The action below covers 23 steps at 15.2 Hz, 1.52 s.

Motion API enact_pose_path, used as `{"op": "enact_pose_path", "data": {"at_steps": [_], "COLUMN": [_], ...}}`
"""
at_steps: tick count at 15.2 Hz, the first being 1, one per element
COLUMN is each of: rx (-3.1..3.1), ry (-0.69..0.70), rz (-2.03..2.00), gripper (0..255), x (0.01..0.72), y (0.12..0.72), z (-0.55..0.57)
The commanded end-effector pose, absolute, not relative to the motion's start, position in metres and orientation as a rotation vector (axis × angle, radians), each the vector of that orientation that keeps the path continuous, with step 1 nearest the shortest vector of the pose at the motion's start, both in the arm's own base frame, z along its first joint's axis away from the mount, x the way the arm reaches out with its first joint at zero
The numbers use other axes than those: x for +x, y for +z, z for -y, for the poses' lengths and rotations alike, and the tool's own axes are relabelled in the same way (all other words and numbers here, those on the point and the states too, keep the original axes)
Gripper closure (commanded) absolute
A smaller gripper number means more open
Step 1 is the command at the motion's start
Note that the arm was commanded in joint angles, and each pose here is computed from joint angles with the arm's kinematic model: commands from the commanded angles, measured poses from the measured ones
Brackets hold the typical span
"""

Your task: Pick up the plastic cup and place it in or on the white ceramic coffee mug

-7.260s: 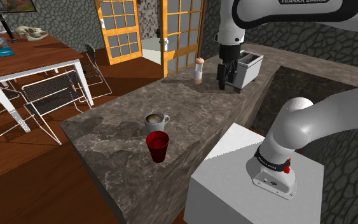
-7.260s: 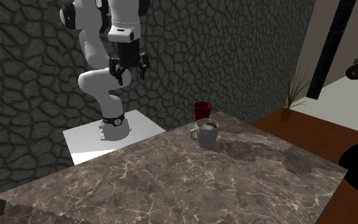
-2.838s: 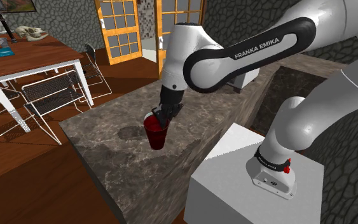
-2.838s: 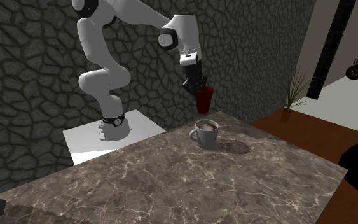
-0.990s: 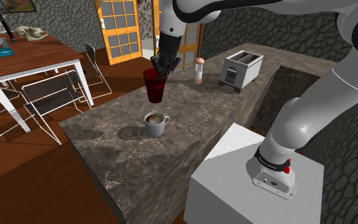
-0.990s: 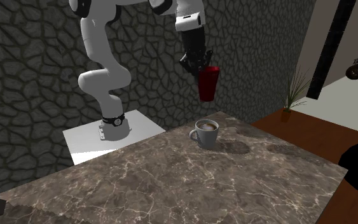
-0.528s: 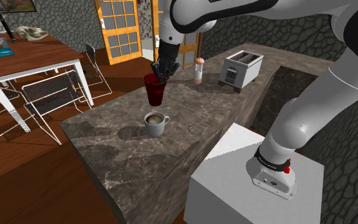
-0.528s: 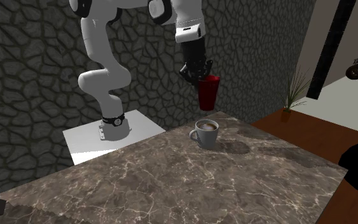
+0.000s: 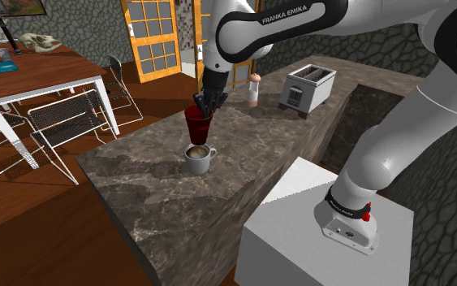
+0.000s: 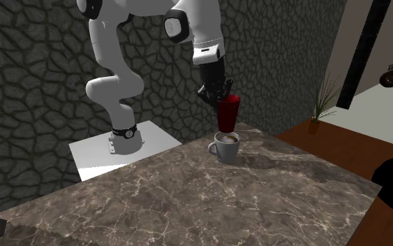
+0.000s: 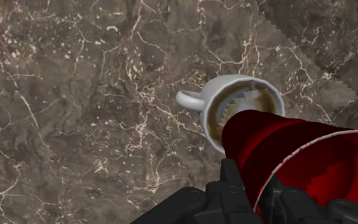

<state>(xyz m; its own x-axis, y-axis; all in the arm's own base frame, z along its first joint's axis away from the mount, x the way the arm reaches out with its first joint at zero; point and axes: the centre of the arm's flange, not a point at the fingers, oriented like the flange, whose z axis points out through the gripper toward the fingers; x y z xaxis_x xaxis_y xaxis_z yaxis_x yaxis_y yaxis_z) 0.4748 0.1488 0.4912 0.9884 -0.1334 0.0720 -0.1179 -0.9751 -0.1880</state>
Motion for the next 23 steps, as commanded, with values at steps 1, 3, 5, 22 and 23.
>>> {"op": "enact_pose_path", "data": {"at_steps": [1, 3, 5, 22, 23], "rx": [-2.948, -2.948, -2.948, -2.948, -2.948], "ry": [-0.127, -0.127, -0.127, -0.127, -0.127], "rz": [-0.188, -0.188, -0.188, -0.188, -0.188], "gripper": [255, 255, 255, 0, 0], "x": [0.474, 0.474, 0.474, 0.470, 0.469], "y": [0.481, 0.471, 0.460, 0.498, 0.508], "z": [-0.148, -0.148, -0.148, -0.141, -0.139]}}
